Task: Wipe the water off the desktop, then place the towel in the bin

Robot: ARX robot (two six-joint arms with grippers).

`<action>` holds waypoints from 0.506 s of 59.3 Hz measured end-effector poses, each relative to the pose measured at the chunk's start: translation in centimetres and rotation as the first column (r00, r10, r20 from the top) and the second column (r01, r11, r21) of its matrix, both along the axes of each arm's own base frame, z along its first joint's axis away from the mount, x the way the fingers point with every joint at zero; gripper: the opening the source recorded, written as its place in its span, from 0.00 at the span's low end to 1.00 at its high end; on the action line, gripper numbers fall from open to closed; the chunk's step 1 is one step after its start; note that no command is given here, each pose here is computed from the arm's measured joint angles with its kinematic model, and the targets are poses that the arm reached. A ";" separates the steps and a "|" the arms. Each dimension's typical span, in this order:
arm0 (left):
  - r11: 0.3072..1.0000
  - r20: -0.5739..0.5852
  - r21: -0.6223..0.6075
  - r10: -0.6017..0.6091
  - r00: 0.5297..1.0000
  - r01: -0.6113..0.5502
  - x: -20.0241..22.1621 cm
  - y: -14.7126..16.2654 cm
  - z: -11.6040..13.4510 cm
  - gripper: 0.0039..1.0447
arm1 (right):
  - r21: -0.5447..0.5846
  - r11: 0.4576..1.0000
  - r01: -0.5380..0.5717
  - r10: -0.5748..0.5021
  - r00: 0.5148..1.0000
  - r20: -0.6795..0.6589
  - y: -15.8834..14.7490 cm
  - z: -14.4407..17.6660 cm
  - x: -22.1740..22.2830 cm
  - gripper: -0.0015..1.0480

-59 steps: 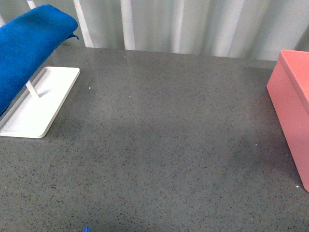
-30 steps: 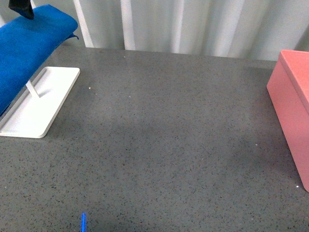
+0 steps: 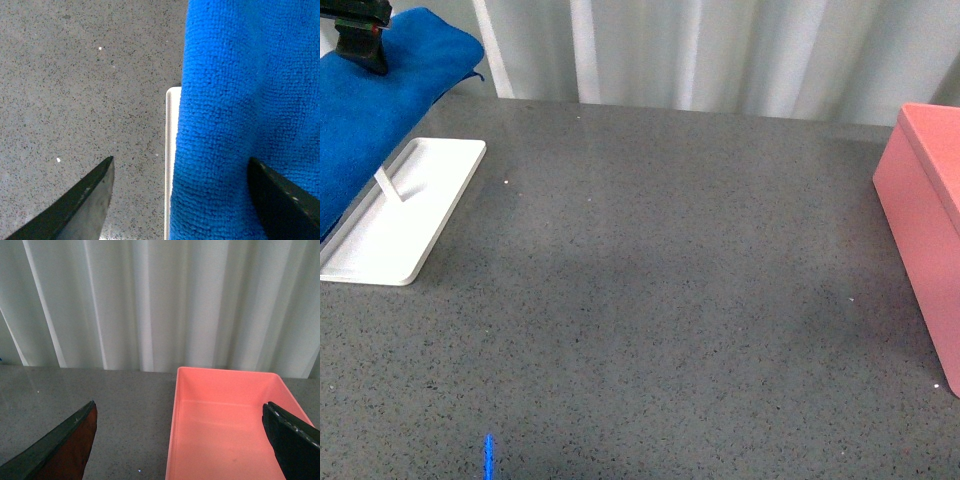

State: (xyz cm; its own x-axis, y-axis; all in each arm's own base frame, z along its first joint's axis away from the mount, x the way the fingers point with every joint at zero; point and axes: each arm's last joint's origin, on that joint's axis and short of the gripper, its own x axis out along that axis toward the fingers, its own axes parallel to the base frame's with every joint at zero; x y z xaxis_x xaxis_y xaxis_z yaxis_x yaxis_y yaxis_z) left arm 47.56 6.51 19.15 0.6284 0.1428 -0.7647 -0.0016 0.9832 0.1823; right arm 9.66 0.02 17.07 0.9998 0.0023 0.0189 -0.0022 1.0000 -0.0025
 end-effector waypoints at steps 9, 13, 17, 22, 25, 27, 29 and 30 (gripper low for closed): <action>1.000 0.004 0.001 -0.009 1.000 0.009 0.1 -0.2 0.0 0.53 | 0.000 1.000 0.000 0.000 1.000 0.000 0.0 0.0 0.0 0.93; 1.000 0.004 0.003 -0.016 1.000 0.016 0.1 -0.4 0.0 0.43 | 0.000 1.000 0.000 0.000 1.000 0.000 0.0 0.0 0.0 0.93; 1.000 0.005 0.001 -0.022 1.000 0.022 0.1 -0.6 0.0 0.33 | 0.000 1.000 0.000 0.000 1.000 0.000 0.0 0.0 0.0 0.93; 1.000 0.010 -0.001 -0.030 1.000 0.030 0.1 -0.9 0.2 0.16 | 0.000 1.000 0.000 0.000 1.000 0.000 0.0 0.0 0.0 0.93; 1.000 0.014 -0.001 -0.031 0.999 0.031 0.1 -1.0 0.4 0.10 | 0.000 1.000 0.000 0.000 1.000 0.000 0.0 0.0 0.0 0.93; 0.999 0.018 -0.001 -0.033 0.999 0.033 0.1 -1.1 0.5 0.06 | 0.000 1.000 0.000 0.000 1.000 0.000 0.0 0.0 0.0 0.93; 0.999 0.022 -0.002 -0.032 0.999 0.032 0.0 -1.1 0.7 0.03 | 0.000 1.000 0.000 0.000 1.000 0.000 0.0 0.0 0.0 0.93; 0.999 0.024 -0.002 -0.032 0.999 0.032 0.0 -1.1 0.8 0.03 | 0.000 1.000 0.000 0.000 1.000 0.000 0.0 0.0 0.0 0.93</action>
State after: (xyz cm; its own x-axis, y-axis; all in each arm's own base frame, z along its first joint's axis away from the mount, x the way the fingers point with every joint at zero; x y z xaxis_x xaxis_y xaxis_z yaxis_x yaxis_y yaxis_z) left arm 47.58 5.40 19.93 0.6507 0.1204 -0.7497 0.0256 0.9833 0.1802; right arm 9.66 0.02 17.07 0.9998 0.0023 0.0189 -0.0022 1.0000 -0.0025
